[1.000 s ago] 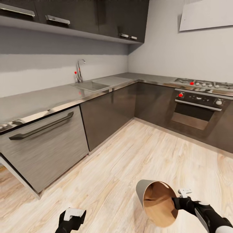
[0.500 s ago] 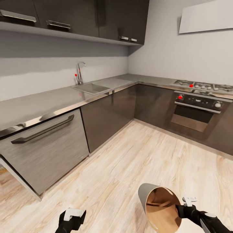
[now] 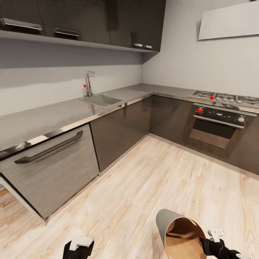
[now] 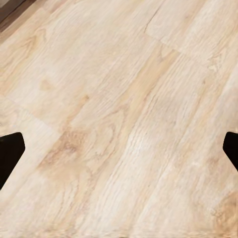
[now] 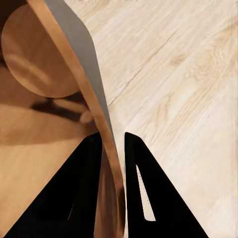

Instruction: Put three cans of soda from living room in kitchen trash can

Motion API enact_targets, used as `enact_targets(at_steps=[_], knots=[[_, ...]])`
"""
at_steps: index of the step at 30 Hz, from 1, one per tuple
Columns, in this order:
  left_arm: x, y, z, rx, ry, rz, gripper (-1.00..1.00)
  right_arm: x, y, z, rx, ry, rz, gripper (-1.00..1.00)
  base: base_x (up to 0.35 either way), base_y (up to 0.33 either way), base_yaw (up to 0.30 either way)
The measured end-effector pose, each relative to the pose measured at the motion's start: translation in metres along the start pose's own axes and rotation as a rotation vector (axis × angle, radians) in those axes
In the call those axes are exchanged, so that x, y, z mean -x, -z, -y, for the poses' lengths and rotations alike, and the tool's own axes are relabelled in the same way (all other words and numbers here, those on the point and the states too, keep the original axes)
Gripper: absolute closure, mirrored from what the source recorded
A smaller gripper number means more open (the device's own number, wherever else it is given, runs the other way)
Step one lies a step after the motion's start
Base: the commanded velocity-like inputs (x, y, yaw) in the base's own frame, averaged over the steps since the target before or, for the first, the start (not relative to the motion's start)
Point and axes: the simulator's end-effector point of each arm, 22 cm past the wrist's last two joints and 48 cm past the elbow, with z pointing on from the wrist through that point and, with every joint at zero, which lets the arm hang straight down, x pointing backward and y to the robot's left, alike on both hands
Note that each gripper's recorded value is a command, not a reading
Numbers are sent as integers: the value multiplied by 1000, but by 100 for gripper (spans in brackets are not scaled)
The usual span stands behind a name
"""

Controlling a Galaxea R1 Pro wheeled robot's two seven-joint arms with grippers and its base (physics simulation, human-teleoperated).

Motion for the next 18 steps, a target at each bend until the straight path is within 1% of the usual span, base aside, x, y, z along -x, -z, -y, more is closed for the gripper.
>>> enact_targets(at_steps=[4,5,9,13,15,18], knots=[[-20,6,-2,3,8,-44,-100,6,12,2,-9,20,48,100,0,0,0],[-26,7,-2,4,10,-50,-100,8,17,2,-10,38,76,100,0,0,0],[-30,13,-2,6,10,-49,-100,18,28,0,-11,74,143,100,0,0,0],[-33,19,-6,10,7,-54,-100,22,37,-2,-10,94,167,100,0,0,0],[-39,24,-10,15,2,-50,-100,24,45,-2,-13,106,196,100,0,0,0],[-43,29,-11,17,2,-58,-100,15,53,-5,-7,123,192,100,0,0,0]])
